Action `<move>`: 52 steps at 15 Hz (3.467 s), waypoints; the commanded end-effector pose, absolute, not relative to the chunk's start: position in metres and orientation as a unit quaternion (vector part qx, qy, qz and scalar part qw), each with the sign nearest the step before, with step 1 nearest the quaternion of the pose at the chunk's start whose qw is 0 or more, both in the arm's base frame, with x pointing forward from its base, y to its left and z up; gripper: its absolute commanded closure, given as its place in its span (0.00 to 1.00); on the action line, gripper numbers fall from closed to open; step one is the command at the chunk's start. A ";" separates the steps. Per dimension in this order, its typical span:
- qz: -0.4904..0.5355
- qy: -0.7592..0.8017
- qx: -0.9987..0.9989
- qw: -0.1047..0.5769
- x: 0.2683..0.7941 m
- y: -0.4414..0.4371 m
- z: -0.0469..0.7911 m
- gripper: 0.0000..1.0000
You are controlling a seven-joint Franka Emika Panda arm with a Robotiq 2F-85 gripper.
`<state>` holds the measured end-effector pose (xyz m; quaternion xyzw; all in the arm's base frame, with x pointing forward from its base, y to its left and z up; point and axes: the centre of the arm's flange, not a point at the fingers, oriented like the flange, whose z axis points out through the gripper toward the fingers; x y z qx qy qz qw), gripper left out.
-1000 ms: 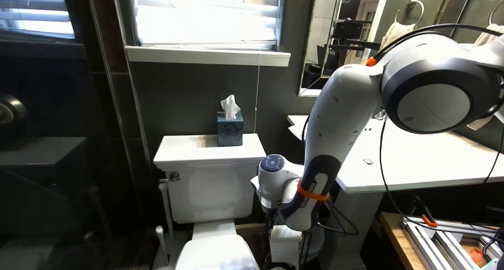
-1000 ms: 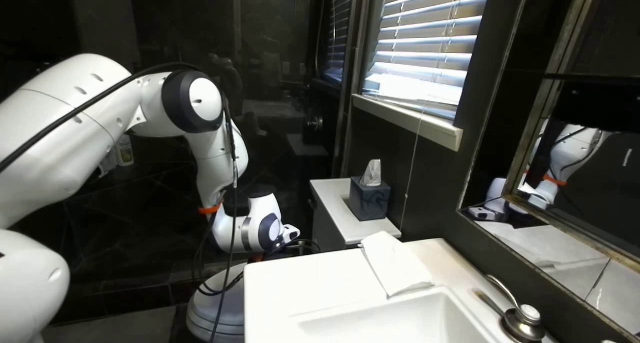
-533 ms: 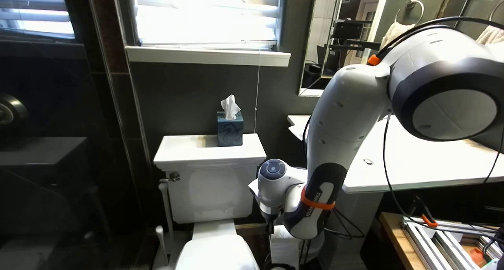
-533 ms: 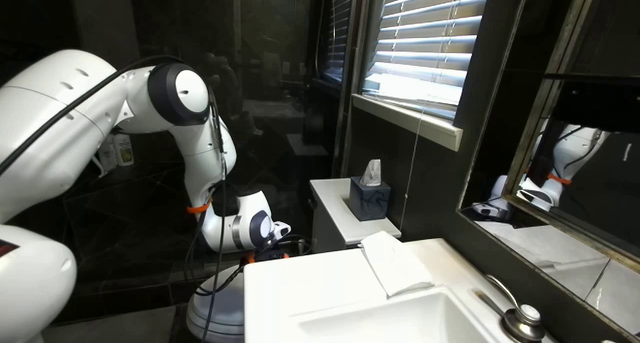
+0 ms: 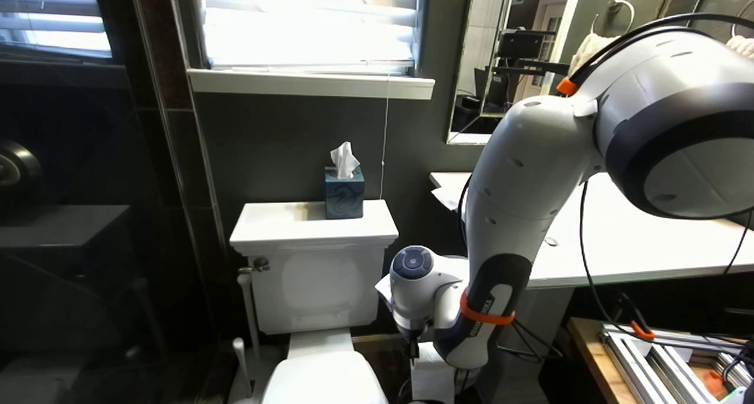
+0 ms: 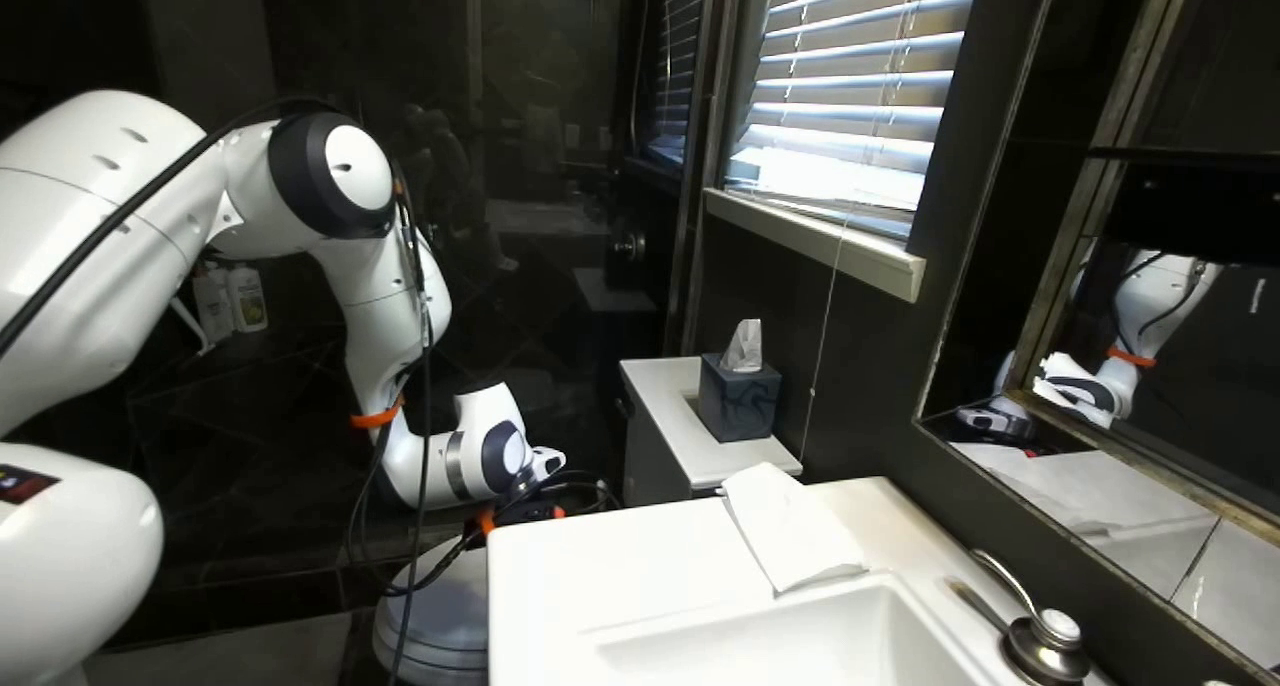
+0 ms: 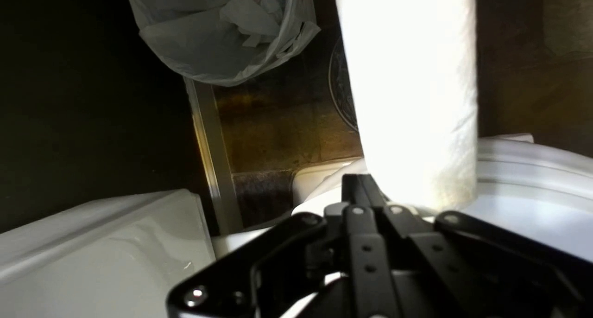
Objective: Put the tissue roll on the tissue holder
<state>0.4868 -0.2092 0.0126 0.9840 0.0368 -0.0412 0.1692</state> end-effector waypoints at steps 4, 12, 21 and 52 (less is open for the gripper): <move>-0.034 0.045 0.982 0.180 0.453 -0.190 0.031 1.00; -0.013 0.101 0.975 0.197 0.453 -0.173 0.040 1.00; -0.026 0.158 0.971 0.177 0.466 -0.161 0.031 1.00; -0.089 0.110 0.972 0.187 0.507 -0.170 0.012 1.00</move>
